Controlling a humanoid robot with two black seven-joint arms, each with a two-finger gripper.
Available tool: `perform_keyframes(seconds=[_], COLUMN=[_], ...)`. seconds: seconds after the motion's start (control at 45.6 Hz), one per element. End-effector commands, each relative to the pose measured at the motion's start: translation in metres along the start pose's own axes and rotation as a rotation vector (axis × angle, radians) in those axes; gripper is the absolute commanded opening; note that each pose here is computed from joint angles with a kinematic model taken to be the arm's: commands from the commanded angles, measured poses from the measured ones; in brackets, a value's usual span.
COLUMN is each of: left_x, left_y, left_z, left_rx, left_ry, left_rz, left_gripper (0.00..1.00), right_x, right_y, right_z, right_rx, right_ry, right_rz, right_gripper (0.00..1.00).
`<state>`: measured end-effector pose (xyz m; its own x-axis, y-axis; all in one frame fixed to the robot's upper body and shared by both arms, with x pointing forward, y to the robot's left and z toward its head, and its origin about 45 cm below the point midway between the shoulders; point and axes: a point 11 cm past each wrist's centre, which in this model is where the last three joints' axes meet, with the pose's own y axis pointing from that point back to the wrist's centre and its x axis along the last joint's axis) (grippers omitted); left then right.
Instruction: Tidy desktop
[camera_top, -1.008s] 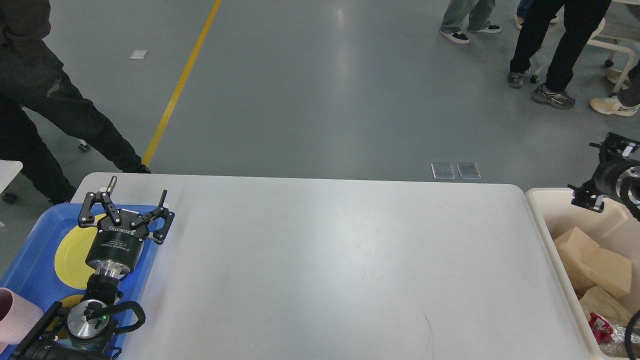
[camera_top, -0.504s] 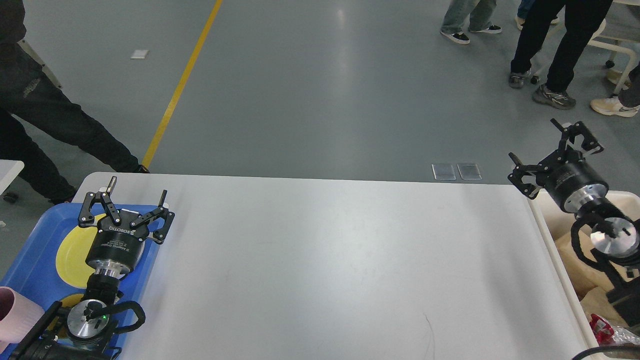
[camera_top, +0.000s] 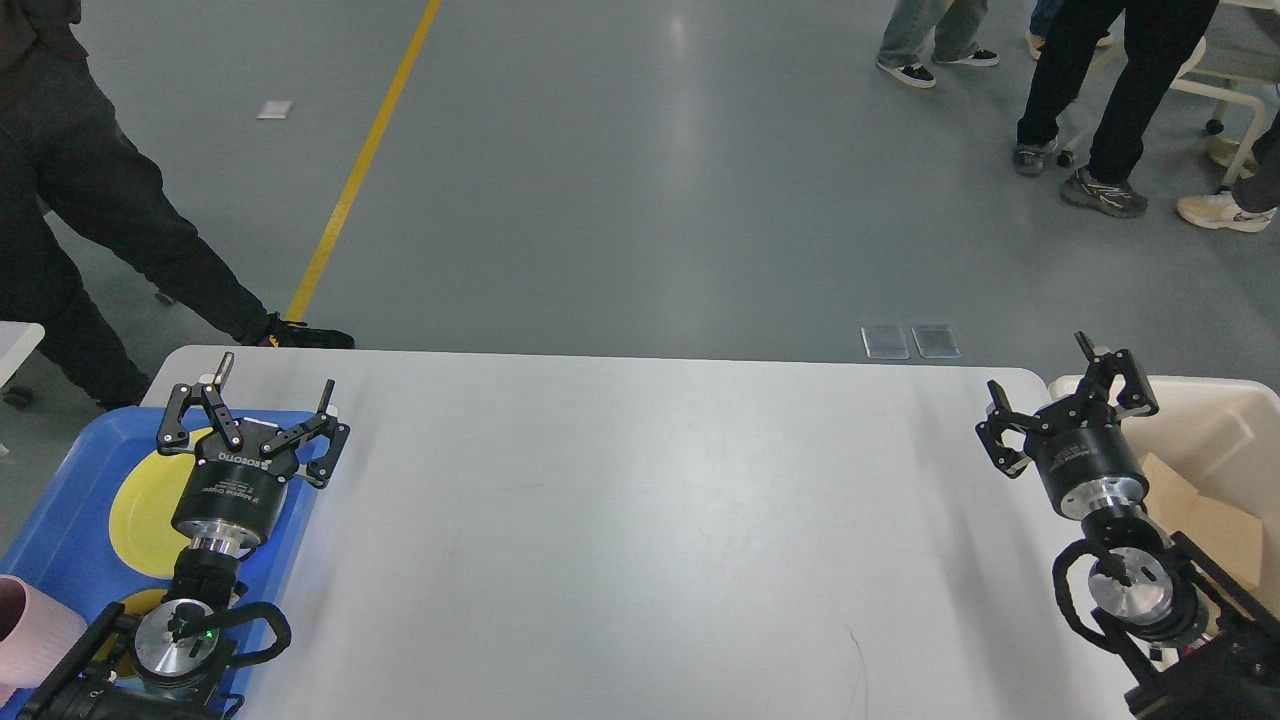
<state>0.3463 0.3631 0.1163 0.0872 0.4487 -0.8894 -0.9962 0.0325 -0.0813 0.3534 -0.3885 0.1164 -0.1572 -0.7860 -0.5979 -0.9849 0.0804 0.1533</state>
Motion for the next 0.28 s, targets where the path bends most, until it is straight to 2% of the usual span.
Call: perform_keyframes(seconds=[0.0,0.263], left_x=[0.0000,0.0000], left_y=[0.0000,0.0000], left_z=[0.0001,-0.0004], left_rx=[0.001,0.000], left_ry=[-0.001,0.001], left_rz=[0.000,0.000], left_gripper=[0.97,0.97], right_x=[0.0006,0.0037], right_y=[0.0060,0.0113], right_z=[0.0109,0.0149], right_rx=[-0.001,0.011], right_ry=[-0.043,-0.103], right_rz=[0.005,0.024], right_gripper=[1.00,1.00])
